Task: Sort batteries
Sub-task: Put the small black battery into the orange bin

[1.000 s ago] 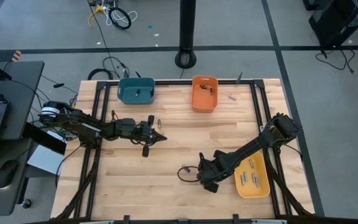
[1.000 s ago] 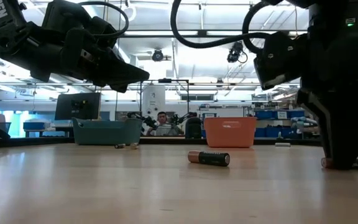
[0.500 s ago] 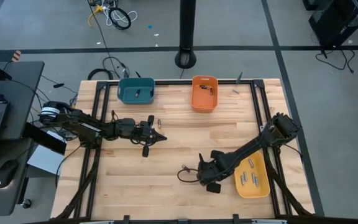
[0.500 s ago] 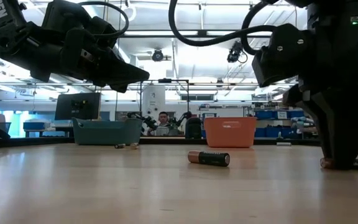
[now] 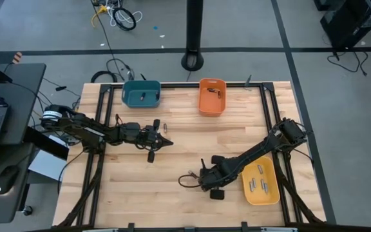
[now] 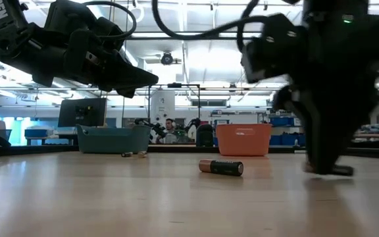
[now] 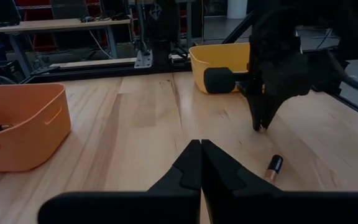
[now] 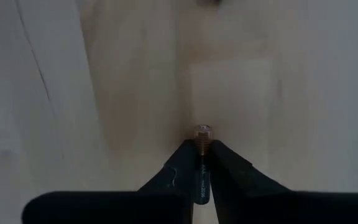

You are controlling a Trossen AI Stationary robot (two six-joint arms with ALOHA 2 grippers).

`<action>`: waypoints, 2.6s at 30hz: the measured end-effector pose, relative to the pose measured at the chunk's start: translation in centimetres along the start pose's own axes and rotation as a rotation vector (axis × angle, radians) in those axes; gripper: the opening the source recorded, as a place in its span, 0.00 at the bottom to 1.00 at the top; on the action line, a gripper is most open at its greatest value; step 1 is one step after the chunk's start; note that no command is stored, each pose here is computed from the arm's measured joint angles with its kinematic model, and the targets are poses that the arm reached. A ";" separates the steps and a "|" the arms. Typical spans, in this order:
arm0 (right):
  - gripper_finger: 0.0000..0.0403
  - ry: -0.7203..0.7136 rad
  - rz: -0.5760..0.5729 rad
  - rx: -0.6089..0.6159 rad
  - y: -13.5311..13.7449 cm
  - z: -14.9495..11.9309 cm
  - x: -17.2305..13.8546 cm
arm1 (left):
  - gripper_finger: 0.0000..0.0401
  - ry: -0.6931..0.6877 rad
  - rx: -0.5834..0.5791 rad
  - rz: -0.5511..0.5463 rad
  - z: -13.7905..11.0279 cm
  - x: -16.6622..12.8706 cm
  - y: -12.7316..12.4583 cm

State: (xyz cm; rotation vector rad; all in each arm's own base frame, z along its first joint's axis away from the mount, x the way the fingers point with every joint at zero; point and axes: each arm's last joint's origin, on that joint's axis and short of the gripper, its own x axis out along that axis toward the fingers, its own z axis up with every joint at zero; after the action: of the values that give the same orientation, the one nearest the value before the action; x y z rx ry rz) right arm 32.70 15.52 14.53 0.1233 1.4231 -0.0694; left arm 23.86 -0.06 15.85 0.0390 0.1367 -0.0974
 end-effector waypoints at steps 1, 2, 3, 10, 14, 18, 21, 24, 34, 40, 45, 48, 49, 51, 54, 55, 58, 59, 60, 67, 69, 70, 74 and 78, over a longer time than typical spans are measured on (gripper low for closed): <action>0.10 -0.006 -0.004 -0.002 0.0 0.1 -0.1 | 0.03 -0.002 0.000 0.000 0.0 0.0 0.0; 0.10 -0.006 -0.017 -0.004 -0.1 0.1 -0.2 | 0.03 -0.006 0.001 0.000 0.1 0.0 0.0; 0.10 -0.013 -0.024 -0.009 -0.1 0.2 -0.2 | 0.03 -0.007 0.001 0.000 0.1 0.0 0.0; 0.10 -0.097 -0.061 -0.045 0.2 1.0 -1.7 | 0.03 -0.009 -0.006 0.000 0.1 0.0 0.0; 0.10 -0.186 -0.093 -0.050 0.0 1.4 -3.4 | 0.03 -0.039 -0.009 0.001 0.4 0.0 0.0; 0.10 -0.319 -0.156 -0.041 -0.4 1.7 -5.8 | 0.03 -0.093 -0.021 0.003 0.9 0.0 0.0; 0.10 -0.473 -0.207 -0.038 -0.6 2.1 -8.0 | 0.03 -0.133 -0.021 0.004 1.3 -0.1 0.0; 0.10 -0.627 -0.232 -0.053 -0.7 2.7 -10.2 | 0.03 -0.164 -0.040 -0.006 1.7 0.0 0.1; 0.10 -0.977 -0.228 -0.105 -1.5 5.6 -14.0 | 0.15 -0.272 -0.013 -0.111 4.7 1.4 -1.0; 0.10 -1.032 -0.267 -0.133 -2.4 6.4 -14.8 | 0.29 -0.286 -0.010 -0.128 5.2 1.6 -1.5; 0.10 -0.924 -0.387 -0.068 -6.6 6.1 -15.7 | 0.34 -0.231 -0.009 -0.049 4.7 1.8 -1.1; 0.10 -0.805 -0.438 -0.004 -10.4 6.1 -15.6 | 0.34 -0.201 -0.003 -0.019 4.4 1.8 -0.8; 0.10 -0.767 -0.446 0.012 -11.7 6.1 -15.5 | 0.34 -0.194 -0.003 -0.010 4.3 1.8 -0.6; 0.10 -0.689 -0.455 0.033 -14.4 6.1 -15.2 | 0.34 -0.189 -0.004 0.003 4.3 1.8 -0.3; 0.10 -0.610 -0.441 0.040 -18.3 6.1 -14.9 | 0.34 -0.178 -0.005 0.027 4.2 1.8 0.3; 0.10 -0.594 -0.436 0.040 -19.6 6.1 -14.9 | 0.34 -0.165 -0.006 0.038 4.0 1.8 0.6; 0.10 -0.549 -0.425 0.054 -23.5 5.7 -15.0 | 0.34 -0.127 -0.013 0.081 3.6 1.7 1.7; 0.10 -0.534 -0.413 0.063 -24.8 5.4 -15.0 | 0.34 -0.114 -0.015 0.098 3.5 1.6 2.2; 0.10 -0.518 -0.394 0.075 -26.2 5.1 -15.0 | 0.34 -0.102 -0.016 0.117 3.3 1.5 2.7; 0.10 -0.367 -0.299 0.180 -34.3 3.7 -11.2 | 0.34 -0.097 -0.006 0.136 3.1 0.8 5.5; 0.10 -0.315 -0.277 0.204 -35.8 3.5 -9.4 | 0.34 -0.094 -0.002 0.147 3.0 0.7 6.0; 0.10 -0.291 -0.270 0.214 -36.4 3.4 -8.6 | 0.34 -0.093 -0.002 0.153 3.0 0.6 6.2; 0.10 -0.231 -0.225 0.238 -38.1 3.2 -5.9 | 0.34 -0.090 0.014 0.182 2.9 0.4 6.9; 0.10 -0.178 -0.190 0.277 -39.0 2.9 -3.7 | 0.34 -0.087 0.019 0.198 2.9 0.1 7.5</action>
State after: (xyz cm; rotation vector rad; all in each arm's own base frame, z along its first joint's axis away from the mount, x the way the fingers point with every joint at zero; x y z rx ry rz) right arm 30.23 -23.62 16.84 0.2046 1.2388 -0.4251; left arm 25.14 7.25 18.93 0.0666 0.0446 0.0975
